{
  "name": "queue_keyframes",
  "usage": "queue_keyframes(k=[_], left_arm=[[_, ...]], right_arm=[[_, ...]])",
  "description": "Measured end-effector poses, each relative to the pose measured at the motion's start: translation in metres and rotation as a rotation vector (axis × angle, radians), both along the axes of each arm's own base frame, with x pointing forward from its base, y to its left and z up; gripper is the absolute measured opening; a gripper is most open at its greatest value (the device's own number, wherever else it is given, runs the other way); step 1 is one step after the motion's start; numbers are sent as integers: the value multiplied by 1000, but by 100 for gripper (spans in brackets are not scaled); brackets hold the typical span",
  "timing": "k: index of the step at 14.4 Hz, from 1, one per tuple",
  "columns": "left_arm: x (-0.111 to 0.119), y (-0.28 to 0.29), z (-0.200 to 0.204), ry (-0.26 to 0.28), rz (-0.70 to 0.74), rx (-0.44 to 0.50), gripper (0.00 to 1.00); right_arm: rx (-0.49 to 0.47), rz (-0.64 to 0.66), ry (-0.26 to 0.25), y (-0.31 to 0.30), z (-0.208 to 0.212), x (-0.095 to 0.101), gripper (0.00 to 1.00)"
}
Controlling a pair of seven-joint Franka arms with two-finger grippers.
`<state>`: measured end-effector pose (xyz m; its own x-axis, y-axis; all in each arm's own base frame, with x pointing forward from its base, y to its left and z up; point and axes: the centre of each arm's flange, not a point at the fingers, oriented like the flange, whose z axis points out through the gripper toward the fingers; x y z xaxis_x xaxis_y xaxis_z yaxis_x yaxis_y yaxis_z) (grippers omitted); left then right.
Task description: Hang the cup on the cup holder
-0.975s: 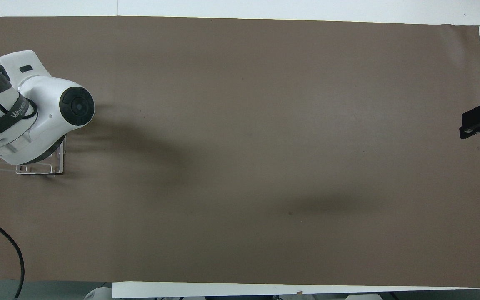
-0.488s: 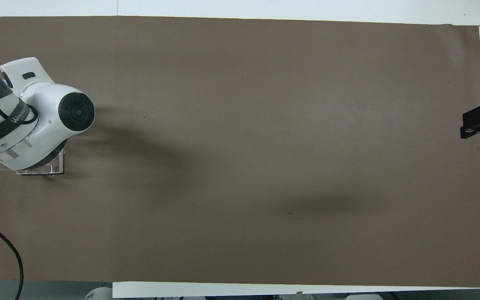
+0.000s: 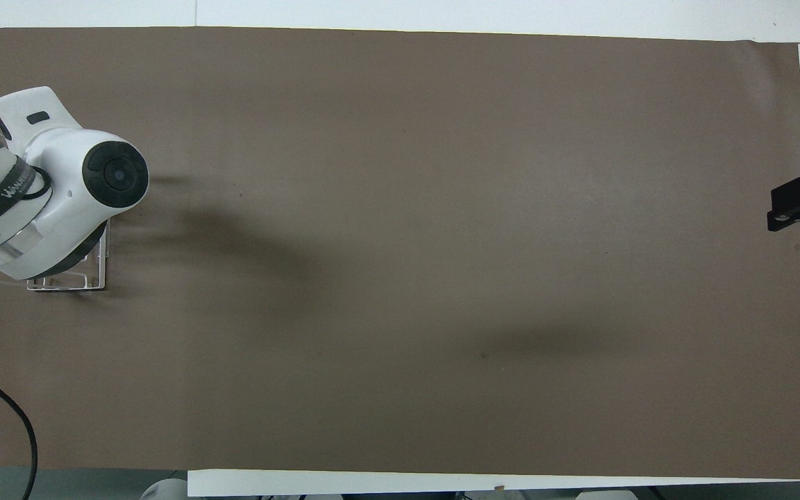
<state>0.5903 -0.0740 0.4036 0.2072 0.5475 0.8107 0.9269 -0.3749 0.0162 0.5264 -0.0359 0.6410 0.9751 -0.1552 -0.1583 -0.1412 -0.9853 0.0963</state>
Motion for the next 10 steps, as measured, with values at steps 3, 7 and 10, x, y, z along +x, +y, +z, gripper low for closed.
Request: queue_keyframes(k=[3,7,10], left_arm=[[14,-4,45,94,8,-111,100],[21,-4,121,241,-33,-279,100],[9,13,158,407,-120,-429,100]], right_arm=[[0,0,0,0,0,0,100],[4,24,2,0,0,0,100],[6,36,3,0,0,0,100]])
